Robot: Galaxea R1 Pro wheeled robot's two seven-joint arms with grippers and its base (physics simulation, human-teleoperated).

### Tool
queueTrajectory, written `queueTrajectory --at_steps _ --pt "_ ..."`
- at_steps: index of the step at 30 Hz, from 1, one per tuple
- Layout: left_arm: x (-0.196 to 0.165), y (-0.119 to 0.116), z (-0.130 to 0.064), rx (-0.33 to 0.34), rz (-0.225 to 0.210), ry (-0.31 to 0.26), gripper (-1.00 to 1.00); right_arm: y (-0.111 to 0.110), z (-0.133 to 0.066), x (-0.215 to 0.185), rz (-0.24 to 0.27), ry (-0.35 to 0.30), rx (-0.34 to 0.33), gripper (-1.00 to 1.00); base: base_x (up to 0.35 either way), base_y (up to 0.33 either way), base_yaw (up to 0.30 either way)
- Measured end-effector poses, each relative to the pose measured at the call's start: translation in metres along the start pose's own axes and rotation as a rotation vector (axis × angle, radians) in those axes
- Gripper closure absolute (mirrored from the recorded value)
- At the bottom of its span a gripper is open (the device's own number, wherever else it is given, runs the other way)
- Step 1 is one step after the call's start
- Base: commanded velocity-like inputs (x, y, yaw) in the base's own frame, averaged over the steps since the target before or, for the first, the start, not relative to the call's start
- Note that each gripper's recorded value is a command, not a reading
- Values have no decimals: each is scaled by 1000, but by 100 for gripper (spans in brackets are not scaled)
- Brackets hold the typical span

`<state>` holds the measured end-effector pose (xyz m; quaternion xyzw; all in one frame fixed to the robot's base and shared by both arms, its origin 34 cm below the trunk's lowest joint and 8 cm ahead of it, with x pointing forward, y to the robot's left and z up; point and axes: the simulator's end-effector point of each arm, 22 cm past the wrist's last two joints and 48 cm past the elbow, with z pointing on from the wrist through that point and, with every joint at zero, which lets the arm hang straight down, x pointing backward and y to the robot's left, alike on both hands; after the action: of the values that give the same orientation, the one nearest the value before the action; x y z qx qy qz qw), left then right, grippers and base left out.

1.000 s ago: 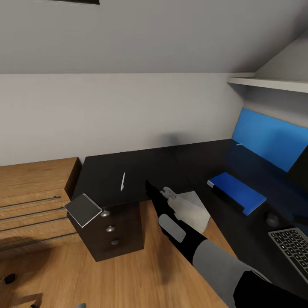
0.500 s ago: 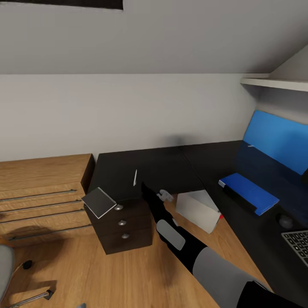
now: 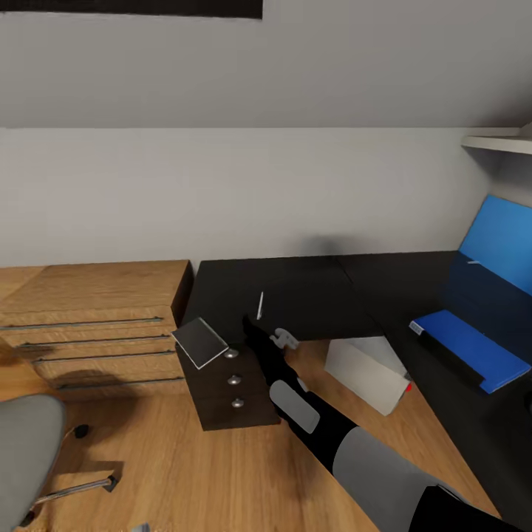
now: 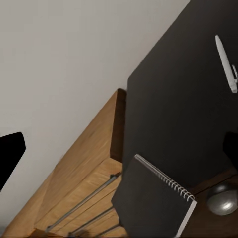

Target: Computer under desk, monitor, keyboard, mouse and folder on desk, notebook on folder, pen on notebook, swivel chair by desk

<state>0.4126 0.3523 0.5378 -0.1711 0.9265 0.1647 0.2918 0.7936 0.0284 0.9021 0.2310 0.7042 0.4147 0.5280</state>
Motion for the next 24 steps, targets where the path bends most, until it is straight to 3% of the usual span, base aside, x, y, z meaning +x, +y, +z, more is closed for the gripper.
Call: queueTrajectory --at_steps 15,24 --pt "4 -16 -4 16 -14 5 -100 -3 0 2 -1 3 4 -100 0 0 237" --pt "12 -17 8 8 -18 3 -100 -12 1 13 -6 14 -3 -100 0 0 35"
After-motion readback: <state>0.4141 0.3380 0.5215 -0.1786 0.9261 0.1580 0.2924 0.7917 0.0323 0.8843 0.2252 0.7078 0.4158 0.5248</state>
